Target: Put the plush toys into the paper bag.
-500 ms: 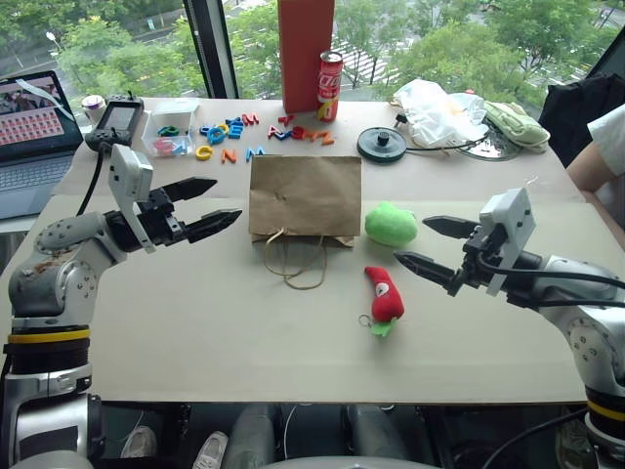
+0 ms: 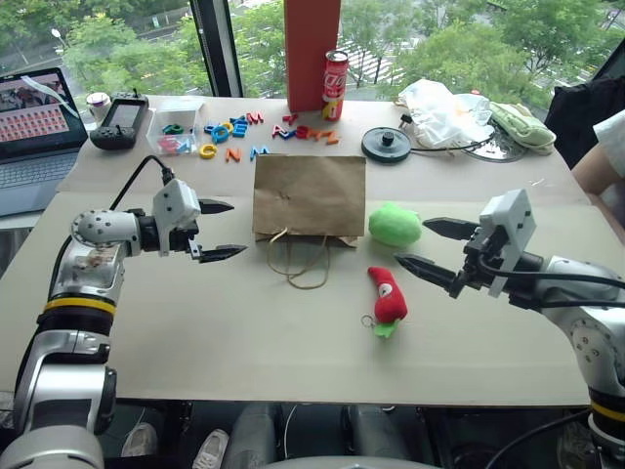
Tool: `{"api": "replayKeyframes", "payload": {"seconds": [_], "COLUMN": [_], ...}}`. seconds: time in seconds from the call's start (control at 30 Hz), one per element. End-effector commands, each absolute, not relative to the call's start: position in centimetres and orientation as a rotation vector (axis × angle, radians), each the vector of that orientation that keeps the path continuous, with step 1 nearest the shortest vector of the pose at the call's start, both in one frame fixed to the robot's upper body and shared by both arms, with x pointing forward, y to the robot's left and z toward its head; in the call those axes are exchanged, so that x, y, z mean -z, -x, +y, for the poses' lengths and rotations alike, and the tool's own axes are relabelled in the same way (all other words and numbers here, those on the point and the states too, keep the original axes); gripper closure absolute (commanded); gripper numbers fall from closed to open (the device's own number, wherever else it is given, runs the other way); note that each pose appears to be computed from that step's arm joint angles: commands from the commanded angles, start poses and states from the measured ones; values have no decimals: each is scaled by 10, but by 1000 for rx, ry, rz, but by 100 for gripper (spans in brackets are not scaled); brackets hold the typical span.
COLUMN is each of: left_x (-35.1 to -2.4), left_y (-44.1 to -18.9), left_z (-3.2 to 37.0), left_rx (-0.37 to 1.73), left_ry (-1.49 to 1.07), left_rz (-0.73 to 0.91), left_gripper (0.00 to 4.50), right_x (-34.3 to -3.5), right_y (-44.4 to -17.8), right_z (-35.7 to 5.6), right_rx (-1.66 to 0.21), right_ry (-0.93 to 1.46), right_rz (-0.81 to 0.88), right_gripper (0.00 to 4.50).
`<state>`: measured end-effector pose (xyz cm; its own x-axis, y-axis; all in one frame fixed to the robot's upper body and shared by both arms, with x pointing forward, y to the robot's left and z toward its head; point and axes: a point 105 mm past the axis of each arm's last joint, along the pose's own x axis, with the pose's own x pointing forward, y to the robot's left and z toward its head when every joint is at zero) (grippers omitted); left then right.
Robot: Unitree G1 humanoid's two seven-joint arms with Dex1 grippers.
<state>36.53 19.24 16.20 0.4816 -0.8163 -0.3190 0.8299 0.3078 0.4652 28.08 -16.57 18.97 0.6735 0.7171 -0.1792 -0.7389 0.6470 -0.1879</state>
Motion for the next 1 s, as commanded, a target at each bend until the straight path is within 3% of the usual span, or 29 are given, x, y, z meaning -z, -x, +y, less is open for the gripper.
{"api": "replayKeyframes", "payload": {"seconds": [0.03,0.23,0.47,0.53,0.67,0.9,0.93,1.0], "left_x": [-158,-149,-151,-151,-147,-147,-147,-147], "left_y": [-378,-380,-382,-382,-381,-381,-381,-382], "left_z": [164,118,111,113,115,113,112,112], "left_rx": [1129,1187,1182,1186,1196,1189,1187,1182], "left_ry": [-894,-1005,-988,-990,-1001,-1010,-1010,-1012], "left_rz": [-106,-286,-323,-318,-302,-315,-316,-317], "left_gripper": [0,0,0,26,151,410,431,431], "right_x": [-201,-201,-201,-201,-201,-201,-201,-200], "right_y": [-275,-270,-268,-268,-268,-270,-270,-271], "right_z": [-162,-159,-156,-155,-154,-154,-154,-154], "right_rx": [-824,-802,-791,-790,-789,-787,-787,-787], "right_ry": [296,290,280,278,275,275,276,277], "right_rz": [40,33,25,24,21,19,19,20], "right_gripper": [3,3,3,0,0,0,0,0]}}
